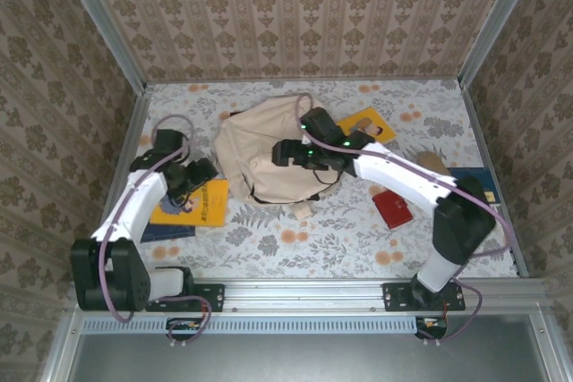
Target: Pack books, pencil case, and school supplies into a backpack
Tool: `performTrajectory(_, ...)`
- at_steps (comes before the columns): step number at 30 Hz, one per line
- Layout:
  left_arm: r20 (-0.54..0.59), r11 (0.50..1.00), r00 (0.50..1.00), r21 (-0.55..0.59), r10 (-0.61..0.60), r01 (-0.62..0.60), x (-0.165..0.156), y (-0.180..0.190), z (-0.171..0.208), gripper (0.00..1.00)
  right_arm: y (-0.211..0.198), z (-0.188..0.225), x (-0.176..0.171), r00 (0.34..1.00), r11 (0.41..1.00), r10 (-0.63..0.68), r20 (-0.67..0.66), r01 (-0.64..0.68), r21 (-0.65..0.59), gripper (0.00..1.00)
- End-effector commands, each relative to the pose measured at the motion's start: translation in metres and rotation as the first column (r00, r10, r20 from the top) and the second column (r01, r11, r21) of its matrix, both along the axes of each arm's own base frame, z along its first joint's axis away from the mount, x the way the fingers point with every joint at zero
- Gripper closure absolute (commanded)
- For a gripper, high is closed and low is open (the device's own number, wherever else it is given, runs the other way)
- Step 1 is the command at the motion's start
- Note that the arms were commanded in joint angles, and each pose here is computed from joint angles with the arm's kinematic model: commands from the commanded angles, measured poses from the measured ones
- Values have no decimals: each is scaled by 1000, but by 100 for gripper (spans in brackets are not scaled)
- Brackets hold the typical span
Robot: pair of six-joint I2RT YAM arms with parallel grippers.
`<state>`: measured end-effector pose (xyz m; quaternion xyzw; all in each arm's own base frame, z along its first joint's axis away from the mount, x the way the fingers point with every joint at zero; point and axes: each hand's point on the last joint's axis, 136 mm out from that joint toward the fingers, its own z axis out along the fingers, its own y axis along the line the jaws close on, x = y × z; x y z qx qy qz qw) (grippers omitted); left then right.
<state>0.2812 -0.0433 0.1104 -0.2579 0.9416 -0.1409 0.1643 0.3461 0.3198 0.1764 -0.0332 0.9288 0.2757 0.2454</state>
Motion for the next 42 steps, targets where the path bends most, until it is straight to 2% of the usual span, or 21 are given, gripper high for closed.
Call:
performTrajectory(1, -106, 996, 992, -57, 63, -69, -37, 12, -19, 15, 54, -3, -4, 987, 987, 161, 22, -162, 22, 10)
performTrajectory(6, -94, 990, 989, -74, 117, -124, -51, 28, -24, 17, 116, -17, -1, 960, 959, 278, 21, -278, 49, 20)
performTrajectory(9, -49, 989, 992, -87, 113, -117, -39, 31, -15, 21, 141, -26, 2, 945, 944, 325, 38, -327, 42, 26)
performTrajectory(13, -51, 987, 989, -83, 137, -141, -31, 37, -12, 25, 170, -42, 12, 927, 927, 373, 45, -374, 33, 36)
performTrajectory(18, -61, 977, 979, -86, 192, -197, -39, 47, -15, 27, 199, -70, 15, 904, 904, 427, 17, -427, 12, 39)
performTrajectory(23, -84, 979, 982, -99, 169, -177, -43, 43, -21, 32, 215, -90, 17, 892, 892, 452, 12, -452, 3, 44)
performTrajectory(35, -93, 981, 981, -76, 171, -178, -38, 48, -29, 33, 210, -144, 18, 884, 884, 461, -77, -465, -49, 48)
performTrajectory(42, -119, 981, 980, -92, 161, -173, -27, 47, -48, 36, 188, -155, -23, 845, 840, 508, -168, -529, -123, 51)
